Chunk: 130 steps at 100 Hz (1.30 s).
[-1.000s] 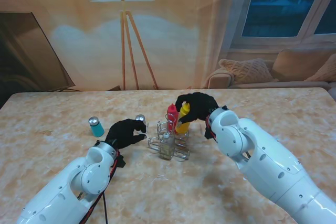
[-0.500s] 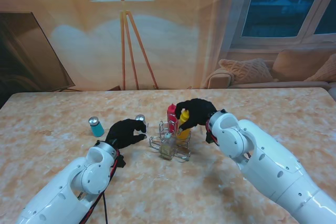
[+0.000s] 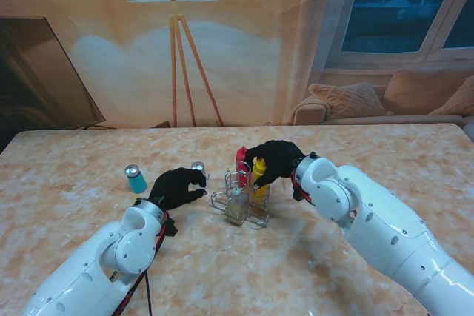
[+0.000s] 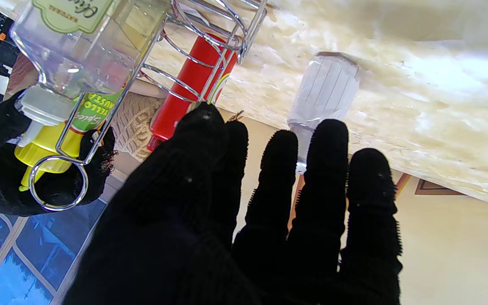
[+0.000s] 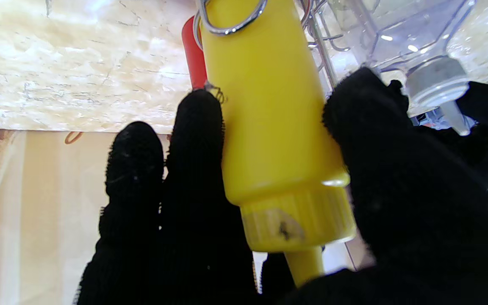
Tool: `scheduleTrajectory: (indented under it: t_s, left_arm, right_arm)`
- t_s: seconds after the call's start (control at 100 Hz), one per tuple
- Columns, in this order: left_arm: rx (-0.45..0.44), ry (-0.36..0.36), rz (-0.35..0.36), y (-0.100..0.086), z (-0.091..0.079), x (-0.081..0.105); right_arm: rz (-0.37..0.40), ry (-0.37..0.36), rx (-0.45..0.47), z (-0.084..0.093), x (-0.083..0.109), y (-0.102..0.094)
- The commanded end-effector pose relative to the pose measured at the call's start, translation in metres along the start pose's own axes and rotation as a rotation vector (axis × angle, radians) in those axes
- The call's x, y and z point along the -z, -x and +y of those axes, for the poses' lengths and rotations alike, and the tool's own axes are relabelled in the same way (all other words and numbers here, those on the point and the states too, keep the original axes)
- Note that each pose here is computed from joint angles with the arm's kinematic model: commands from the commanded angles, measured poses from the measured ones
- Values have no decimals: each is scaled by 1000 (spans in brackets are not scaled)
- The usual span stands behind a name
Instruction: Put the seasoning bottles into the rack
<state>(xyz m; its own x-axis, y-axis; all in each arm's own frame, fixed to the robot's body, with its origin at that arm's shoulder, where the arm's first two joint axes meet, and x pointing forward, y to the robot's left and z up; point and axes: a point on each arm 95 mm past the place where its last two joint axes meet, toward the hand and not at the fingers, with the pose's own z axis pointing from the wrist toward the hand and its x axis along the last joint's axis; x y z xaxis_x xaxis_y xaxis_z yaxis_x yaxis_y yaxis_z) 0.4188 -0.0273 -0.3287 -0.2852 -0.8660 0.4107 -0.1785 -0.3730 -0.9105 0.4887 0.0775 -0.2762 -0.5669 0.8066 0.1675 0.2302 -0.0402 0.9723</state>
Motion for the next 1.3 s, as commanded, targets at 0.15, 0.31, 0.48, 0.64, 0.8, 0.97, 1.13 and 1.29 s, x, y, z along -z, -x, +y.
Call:
scheduleTrajectory:
  t_s: [0.15, 0.31, 0.48, 0.64, 0.8, 0.97, 1.13, 1.29]
  left_arm:
    - [1, 11, -1, -1, 2, 0]
    - [1, 10, -2, 0, 1, 0]
    - [1, 10, -2, 0, 1, 0]
    - [0, 10, -2, 0, 1, -1]
    - [-3, 10, -1, 0, 1, -1]
    - [-6, 10, -1, 0, 1, 0]
    - [-9, 10, 1, 0, 1, -1]
    - [-12, 10, 1, 0, 1, -1]
  right_arm:
    - [12, -21, 11, -3, -1, 0]
    - [21, -16, 18, -7, -1, -1]
    - [33, -23, 36, -10, -1, 1]
    - [27, -38, 19, -12, -1, 2]
    - [26, -35, 19, -12, -1, 3]
    - [31, -32, 39, -13, -1, 3]
    - [34, -33, 43, -13, -1, 5]
    - [37, -33, 40, -13, 0, 5]
